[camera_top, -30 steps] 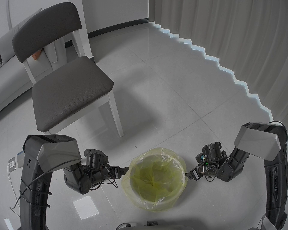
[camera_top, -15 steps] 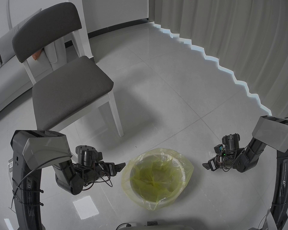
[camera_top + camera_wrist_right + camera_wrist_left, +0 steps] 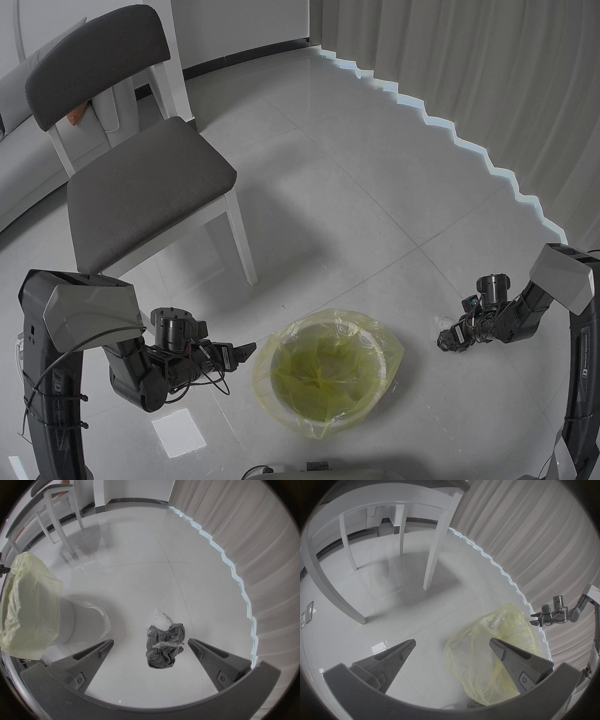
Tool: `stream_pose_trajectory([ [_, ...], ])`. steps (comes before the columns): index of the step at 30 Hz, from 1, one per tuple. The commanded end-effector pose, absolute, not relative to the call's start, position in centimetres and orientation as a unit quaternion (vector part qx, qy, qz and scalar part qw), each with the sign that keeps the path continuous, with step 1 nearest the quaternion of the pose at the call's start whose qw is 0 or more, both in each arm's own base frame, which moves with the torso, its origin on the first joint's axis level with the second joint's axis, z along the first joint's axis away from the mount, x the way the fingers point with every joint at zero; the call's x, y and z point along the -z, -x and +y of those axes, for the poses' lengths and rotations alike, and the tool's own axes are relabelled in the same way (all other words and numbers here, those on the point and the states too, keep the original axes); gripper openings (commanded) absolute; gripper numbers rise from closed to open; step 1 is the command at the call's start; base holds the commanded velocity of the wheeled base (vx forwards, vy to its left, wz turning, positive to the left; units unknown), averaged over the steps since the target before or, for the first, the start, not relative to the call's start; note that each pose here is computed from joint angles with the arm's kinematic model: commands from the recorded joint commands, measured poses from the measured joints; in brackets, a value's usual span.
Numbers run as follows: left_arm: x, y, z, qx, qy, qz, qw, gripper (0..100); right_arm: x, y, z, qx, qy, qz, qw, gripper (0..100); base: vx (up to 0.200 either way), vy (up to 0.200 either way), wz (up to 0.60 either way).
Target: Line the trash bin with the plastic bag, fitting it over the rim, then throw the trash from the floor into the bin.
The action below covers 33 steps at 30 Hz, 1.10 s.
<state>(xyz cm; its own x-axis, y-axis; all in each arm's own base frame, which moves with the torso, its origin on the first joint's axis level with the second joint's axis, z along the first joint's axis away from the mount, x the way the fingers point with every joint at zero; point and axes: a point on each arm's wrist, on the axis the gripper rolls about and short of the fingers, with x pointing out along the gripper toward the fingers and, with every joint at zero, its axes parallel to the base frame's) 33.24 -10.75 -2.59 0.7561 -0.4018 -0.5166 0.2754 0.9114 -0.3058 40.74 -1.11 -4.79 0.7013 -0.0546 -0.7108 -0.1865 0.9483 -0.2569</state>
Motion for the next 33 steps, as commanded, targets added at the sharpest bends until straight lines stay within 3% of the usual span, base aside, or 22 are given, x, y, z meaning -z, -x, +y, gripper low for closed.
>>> stream_pose_trajectory([
  [1,2.8,-33.0,-10.5,0.179,0.106,0.301,0.931,100,6.3,-42.1,-2.2,-0.030,0.149,0.408,0.900,100,0.000,0.000,0.00],
  [14,2.9,-32.9,-10.5,0.176,0.103,0.303,0.931,100,5.7,-45.3,-3.6,-0.020,0.140,0.426,0.894,100,0.000,0.000,0.00],
  [20,3.2,-32.8,-11.0,0.182,0.101,0.306,0.929,100,5.5,-46.1,-4.1,-0.020,0.141,0.465,0.874,100,0.000,0.000,0.00],
  [33,3.6,-32.7,-11.3,0.184,0.098,0.311,0.927,100,5.9,-48.5,-5.2,-0.022,0.152,0.469,0.870,100,0.000,0.000,0.00],
])
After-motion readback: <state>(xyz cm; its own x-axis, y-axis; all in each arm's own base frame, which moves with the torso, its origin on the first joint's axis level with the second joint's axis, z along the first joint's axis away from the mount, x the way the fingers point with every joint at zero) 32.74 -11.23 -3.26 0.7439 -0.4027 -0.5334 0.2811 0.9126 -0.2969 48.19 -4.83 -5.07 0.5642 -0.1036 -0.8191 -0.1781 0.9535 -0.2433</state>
